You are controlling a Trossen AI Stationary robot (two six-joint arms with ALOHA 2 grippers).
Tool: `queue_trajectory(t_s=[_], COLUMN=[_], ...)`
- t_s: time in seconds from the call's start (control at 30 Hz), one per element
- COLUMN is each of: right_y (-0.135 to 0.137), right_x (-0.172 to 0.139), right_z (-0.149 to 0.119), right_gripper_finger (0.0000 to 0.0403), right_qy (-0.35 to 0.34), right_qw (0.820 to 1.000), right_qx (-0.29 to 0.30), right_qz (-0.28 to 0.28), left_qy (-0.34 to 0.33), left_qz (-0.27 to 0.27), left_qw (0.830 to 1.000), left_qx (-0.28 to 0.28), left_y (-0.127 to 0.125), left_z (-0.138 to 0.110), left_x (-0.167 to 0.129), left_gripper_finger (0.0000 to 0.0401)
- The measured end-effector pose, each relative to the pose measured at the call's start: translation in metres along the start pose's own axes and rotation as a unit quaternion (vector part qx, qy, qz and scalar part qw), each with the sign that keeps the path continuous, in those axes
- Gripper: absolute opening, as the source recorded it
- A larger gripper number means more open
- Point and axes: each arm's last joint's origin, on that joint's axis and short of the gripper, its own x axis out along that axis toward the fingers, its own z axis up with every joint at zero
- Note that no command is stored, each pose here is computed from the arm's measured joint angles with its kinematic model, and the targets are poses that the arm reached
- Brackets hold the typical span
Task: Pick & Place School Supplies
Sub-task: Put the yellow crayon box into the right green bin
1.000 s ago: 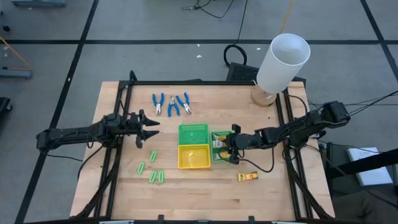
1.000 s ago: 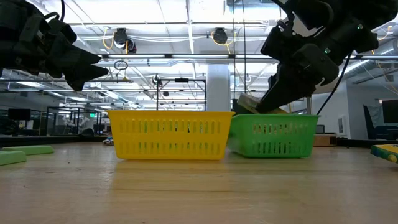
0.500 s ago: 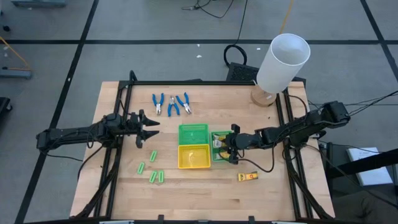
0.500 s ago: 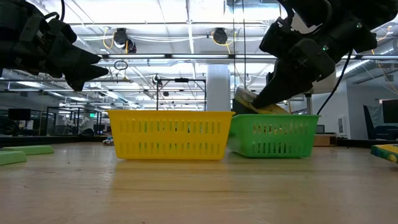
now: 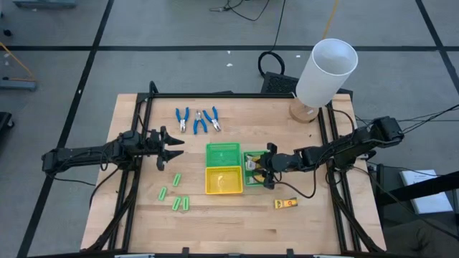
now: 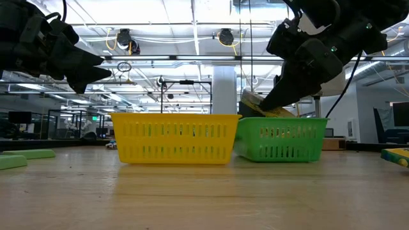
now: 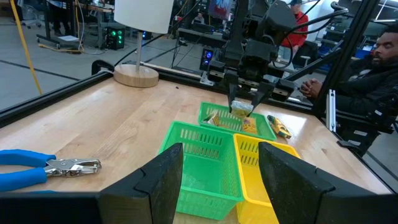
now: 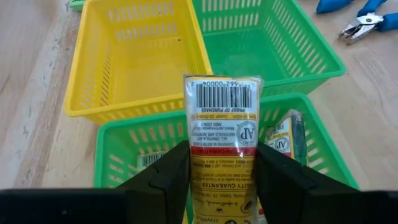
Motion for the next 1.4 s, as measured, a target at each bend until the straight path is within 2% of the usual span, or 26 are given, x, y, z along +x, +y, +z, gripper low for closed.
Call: queue_trajectory(t_s=[0.27, 0.5, 0.67, 0.83, 1.07, 1.2, 1.27, 1.4], right_y=[0.000, 0.000, 0.011, 0.036, 0.083, 0.114, 0.131, 0.164], right_x=[0.000, 0.000, -0.005, -0.019, -0.049, -0.069, -0.078, -0.096], right_z=[0.000, 0.000, 0.000, -0.002, -0.010, -0.010, -0.011, -0.007], right_gripper_finger=[0.0186, 0.0185, 0.0185, 0.0196, 0.0219, 0.0240, 0.0246, 0.0247], right_qy=[0.000, 0.000, -0.002, -0.015, -0.049, -0.106, -0.123, -0.141], right_qw=[1.000, 1.000, 0.999, 0.994, 0.985, 0.965, 0.954, 0.945], right_qx=[0.000, -0.003, -0.034, -0.062, -0.054, -0.032, -0.043, -0.085], right_qz=[0.000, 0.001, 0.036, 0.088, 0.153, 0.236, 0.268, 0.281], left_qy=[0.000, 0.000, 0.000, 0.000, 0.000, 0.000, 0.000, 0.000], left_qz=[0.000, 0.000, 0.000, 0.000, 0.000, 0.000, 0.000, 0.000], left_qw=[1.000, 1.000, 1.000, 1.000, 1.000, 1.000, 1.000, 1.000], left_qx=[0.000, 0.000, 0.000, 0.000, 0.000, 0.000, 0.000, 0.000], left_y=[0.000, 0.000, 0.000, 0.000, 0.000, 0.000, 0.000, 0.000], left_z=[0.000, 0.000, 0.000, 0.000, 0.000, 0.000, 0.000, 0.000], left_x=[0.000, 0.000, 0.000, 0.000, 0.000, 0.000, 0.000, 0.000], left_gripper_finger=[0.0214, 0.0214, 0.0214, 0.0214, 0.0214, 0.0214, 0.0214, 0.0214])
